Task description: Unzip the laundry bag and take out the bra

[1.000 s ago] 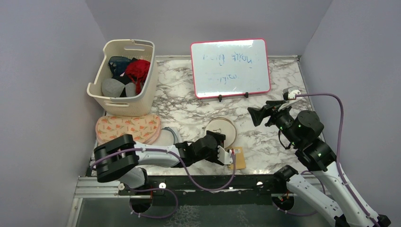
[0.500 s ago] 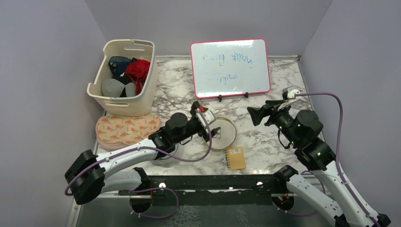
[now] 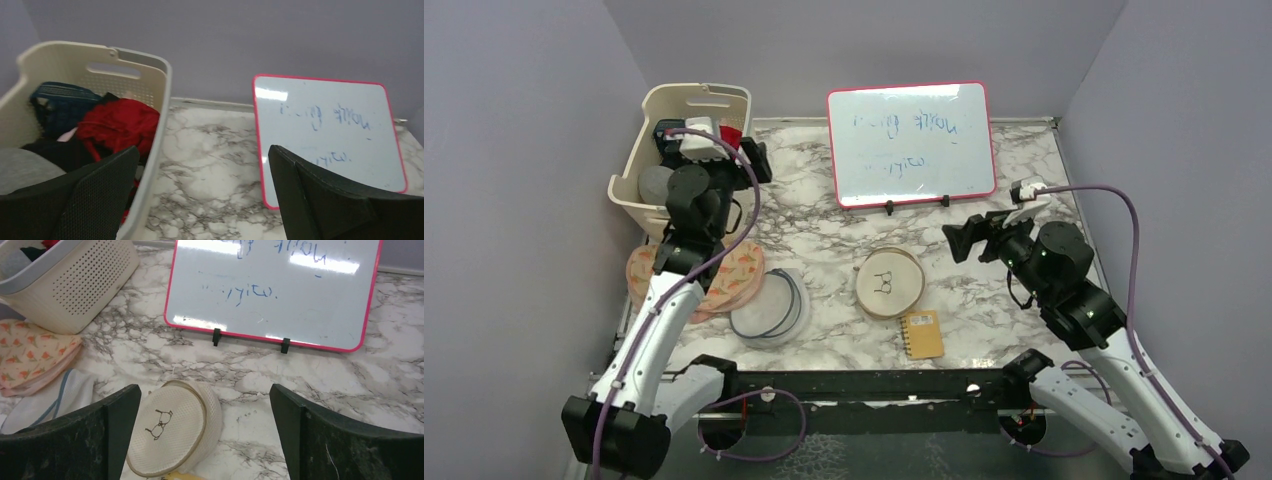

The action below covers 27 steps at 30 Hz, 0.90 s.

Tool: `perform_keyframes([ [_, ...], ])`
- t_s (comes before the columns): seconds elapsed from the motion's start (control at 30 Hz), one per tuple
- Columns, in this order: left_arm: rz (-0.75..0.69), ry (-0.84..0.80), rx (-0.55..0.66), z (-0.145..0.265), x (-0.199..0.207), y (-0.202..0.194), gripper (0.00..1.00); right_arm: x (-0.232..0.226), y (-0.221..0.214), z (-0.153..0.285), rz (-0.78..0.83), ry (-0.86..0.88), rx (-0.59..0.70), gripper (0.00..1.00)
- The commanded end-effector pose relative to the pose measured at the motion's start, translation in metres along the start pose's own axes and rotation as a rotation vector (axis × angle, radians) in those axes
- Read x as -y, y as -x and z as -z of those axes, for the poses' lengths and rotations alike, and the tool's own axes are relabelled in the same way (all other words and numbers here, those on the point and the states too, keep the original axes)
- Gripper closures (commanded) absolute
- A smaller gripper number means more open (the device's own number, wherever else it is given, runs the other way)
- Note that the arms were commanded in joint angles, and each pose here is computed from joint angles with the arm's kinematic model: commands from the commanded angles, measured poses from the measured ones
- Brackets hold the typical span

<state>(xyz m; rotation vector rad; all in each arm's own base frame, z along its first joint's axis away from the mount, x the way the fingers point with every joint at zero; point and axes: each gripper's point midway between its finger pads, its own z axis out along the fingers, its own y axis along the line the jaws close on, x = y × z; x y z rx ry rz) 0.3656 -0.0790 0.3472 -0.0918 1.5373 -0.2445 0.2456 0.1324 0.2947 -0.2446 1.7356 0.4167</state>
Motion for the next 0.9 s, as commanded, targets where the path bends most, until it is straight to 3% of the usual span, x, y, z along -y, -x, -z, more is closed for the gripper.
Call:
perform_keyframes([
  [0.0,-0.107,0.149,0.110,0.026,-0.044,0.067,0.01,0.021,0.020,0.006,0.027,-0.129,0.019,0.00],
  [0.17,-0.235,0.202,0.285,0.076,-0.050,0.133,0.01,0.051,0.056,0.020,0.040,-0.323,0.058,0.00],
  [0.3,-0.269,0.240,0.345,0.106,-0.056,0.156,0.01,0.065,0.093,0.039,0.059,-0.417,0.143,0.00],
  [0.43,-0.268,0.255,0.350,0.121,-0.059,0.160,0.01,0.062,0.112,0.044,0.057,-0.400,0.209,0.00],
  [0.87,-0.252,0.225,0.338,0.122,-0.055,0.153,0.01,0.043,0.111,0.045,0.029,-0.274,0.246,0.00],
])
